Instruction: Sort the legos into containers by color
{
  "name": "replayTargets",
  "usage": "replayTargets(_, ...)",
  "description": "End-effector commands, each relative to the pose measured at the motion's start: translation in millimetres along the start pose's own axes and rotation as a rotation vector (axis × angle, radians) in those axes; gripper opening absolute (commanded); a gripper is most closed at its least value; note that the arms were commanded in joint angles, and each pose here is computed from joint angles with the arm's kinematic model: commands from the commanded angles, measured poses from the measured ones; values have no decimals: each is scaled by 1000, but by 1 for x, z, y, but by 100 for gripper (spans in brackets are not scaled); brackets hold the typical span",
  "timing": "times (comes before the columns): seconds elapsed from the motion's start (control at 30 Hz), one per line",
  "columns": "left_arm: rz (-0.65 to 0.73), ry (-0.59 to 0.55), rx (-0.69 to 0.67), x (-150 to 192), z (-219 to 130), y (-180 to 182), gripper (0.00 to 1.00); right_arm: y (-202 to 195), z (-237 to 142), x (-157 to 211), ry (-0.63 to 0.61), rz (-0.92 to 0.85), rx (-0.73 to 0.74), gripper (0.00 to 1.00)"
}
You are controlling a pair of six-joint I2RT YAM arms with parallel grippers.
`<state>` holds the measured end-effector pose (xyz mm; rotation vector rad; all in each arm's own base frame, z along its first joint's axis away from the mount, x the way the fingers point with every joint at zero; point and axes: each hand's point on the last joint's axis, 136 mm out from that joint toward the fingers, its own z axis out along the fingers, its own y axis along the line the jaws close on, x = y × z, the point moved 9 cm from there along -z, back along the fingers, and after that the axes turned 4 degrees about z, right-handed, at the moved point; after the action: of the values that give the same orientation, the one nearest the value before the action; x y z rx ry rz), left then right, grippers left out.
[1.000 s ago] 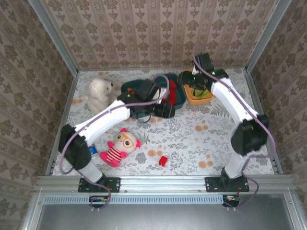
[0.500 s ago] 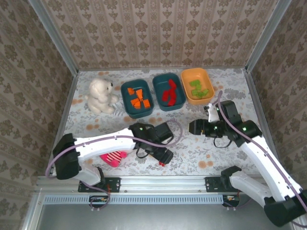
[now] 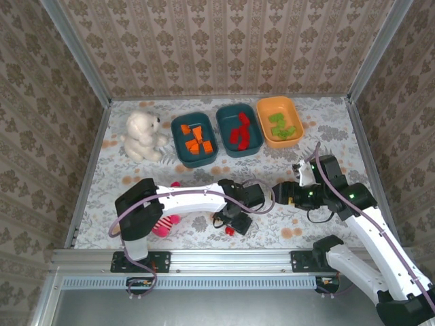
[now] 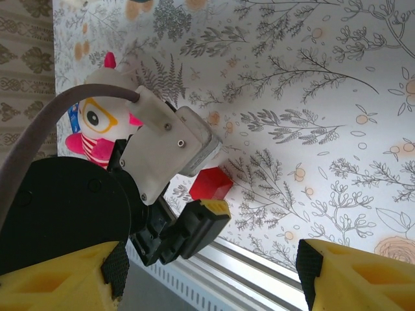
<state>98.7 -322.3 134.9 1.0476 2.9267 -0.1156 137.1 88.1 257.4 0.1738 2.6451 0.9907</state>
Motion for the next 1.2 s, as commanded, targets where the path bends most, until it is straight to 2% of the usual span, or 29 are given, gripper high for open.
replayTargets(0.0,-19,41,-8,-2,8,-4,67,4,-5,3,24,-12,-18,72)
replayTargets(0.07,-24,59,-11,-2,12,-3,60,4,-5,3,25,-11,-13,72)
replayTargets(0.3,-38,91,3,-1,23,2,46,2,-3,2,24,4,1,71)
replayTargets(0.4,-35,85,1,-3,22,4,35,1,-3,1,17,6,10,71)
replayTargets(0.5,-38,42,-8,-8,6,9,26,4,-5,-4,-8,7,24,70)
replayTargets(0.6,-76,-30,8,-19,-24,22,24,10,-10,-13,-61,9,18,70)
replayTargets(0.7,-142,-133,54,-43,-58,49,24,24,-15,-33,-151,19,-44,70)
replayTargets(0.87,-231,-311,148,-107,-99,102,24,49,-12,-79,-360,43,-204,74)
replayTargets(1.07,-326,-500,193,-192,-123,165,23,62,-7,-134,-616,12,-237,78)
replayTargets(1.17,-343,-577,188,-232,-125,188,22,67,2,-161,-695,-5,-231,79)
